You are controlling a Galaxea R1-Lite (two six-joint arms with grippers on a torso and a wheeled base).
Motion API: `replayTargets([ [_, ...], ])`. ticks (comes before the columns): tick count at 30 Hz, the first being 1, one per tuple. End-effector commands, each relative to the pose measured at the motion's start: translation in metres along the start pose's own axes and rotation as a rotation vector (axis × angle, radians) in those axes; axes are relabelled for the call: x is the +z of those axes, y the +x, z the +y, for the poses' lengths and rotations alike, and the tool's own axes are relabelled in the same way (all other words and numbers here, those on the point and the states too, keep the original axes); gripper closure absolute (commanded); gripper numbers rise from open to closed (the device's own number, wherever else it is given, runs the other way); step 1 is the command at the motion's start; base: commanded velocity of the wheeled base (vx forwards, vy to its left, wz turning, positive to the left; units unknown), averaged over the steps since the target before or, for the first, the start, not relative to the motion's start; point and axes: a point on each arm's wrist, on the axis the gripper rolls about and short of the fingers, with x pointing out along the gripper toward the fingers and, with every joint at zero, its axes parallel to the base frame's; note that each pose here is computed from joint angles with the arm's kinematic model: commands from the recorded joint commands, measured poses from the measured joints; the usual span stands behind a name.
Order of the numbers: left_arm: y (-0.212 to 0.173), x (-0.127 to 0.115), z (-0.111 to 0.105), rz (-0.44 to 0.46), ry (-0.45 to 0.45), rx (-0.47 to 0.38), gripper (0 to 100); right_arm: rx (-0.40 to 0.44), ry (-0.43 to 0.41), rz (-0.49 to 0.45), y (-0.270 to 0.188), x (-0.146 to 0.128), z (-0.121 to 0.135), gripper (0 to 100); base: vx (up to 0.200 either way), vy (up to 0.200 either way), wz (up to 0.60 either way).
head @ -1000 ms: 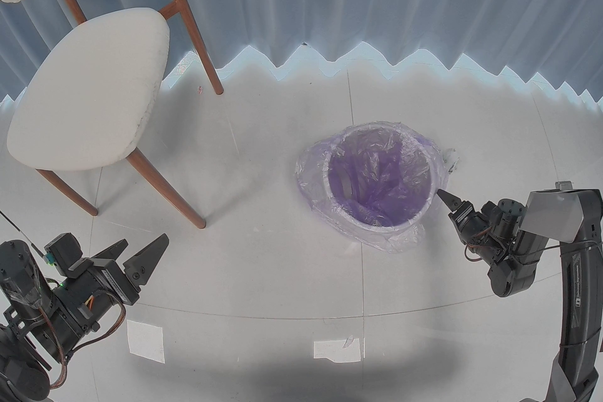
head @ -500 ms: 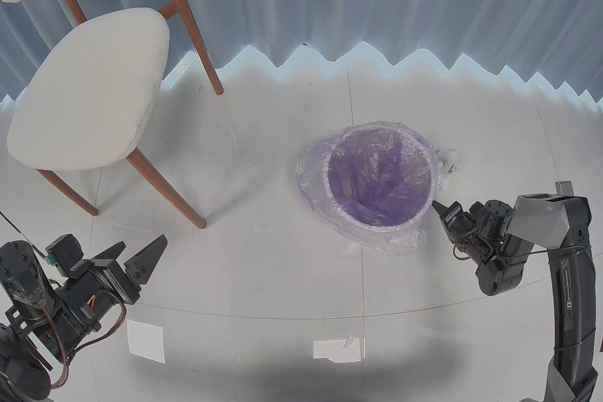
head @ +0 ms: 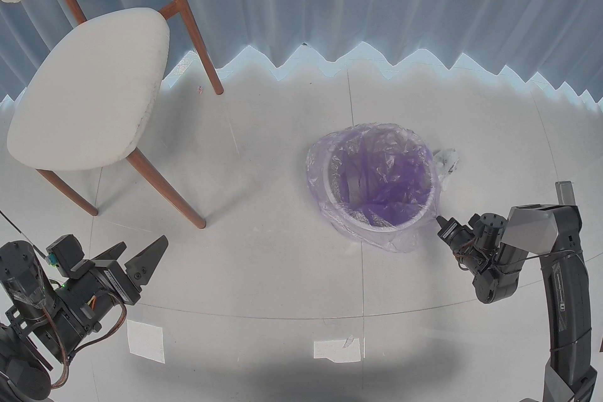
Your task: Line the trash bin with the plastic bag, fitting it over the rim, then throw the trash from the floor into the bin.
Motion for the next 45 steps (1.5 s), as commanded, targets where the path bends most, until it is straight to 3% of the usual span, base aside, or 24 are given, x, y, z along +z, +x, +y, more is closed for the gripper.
replayTargets([
  [1,-0.002,-0.004,0.002,0.020,0.002,0.004,0,-0.014,0.002,0.017,0.000,-0.007,-0.006,100,0.000,0.000,0.00],
  [2,-0.002,-0.004,0.001,0.022,0.002,0.001,0,-0.015,0.004,0.022,-0.001,-0.008,-0.006,0,0.000,0.000,0.00],
  [10,0.000,-0.014,-0.011,0.085,0.009,-0.079,0,-0.028,0.020,-0.014,-0.026,0.015,0.002,0,0.000,0.000,0.00],
  [17,0.021,-0.048,-0.015,0.332,0.013,-0.189,0,-0.079,0.088,-0.043,-0.100,0.061,0.029,0,0.000,0.000,0.00],
  [18,0.021,-0.048,-0.015,0.332,0.013,-0.189,0,-0.079,0.088,-0.043,-0.100,0.061,0.029,0,0.000,0.000,0.00],
  [20,0.039,-0.065,-0.012,0.449,-0.043,-0.200,0,-0.072,0.146,-0.091,-0.129,0.083,0.043,0,0.000,0.000,0.00],
  [22,0.061,-0.079,-0.012,0.498,-0.096,-0.186,0,-0.067,0.175,-0.111,-0.148,0.092,0.052,0,0.000,0.000,0.00],
  [27,0.116,-0.106,-0.012,0.435,-0.193,-0.211,0,-0.043,0.177,-0.129,-0.185,0.099,0.073,0,0.000,0.000,0.00],
  [30,0.139,-0.130,-0.010,0.465,-0.187,-0.207,0,-0.029,0.174,-0.144,-0.196,0.102,0.080,0,0.000,0.000,0.00],
  [36,0.179,-0.134,-0.022,0.375,-0.194,-0.275,0,-0.011,0.166,-0.173,-0.201,0.108,0.085,0,0.000,0.000,0.00],
  [38,0.207,-0.136,-0.024,0.305,-0.195,-0.300,0,-0.011,0.166,-0.173,-0.202,0.108,0.085,0,0.000,0.000,0.00],
  [39,0.216,-0.137,-0.023,0.284,-0.195,-0.298,100,-0.012,0.167,-0.172,-0.202,0.108,0.085,0,0.000,0.000,0.00],
  [45,0.254,-0.136,-0.029,0.172,-0.196,-0.338,100,-0.009,0.164,-0.175,-0.201,0.109,0.085,0,0.000,0.000,0.00],
])
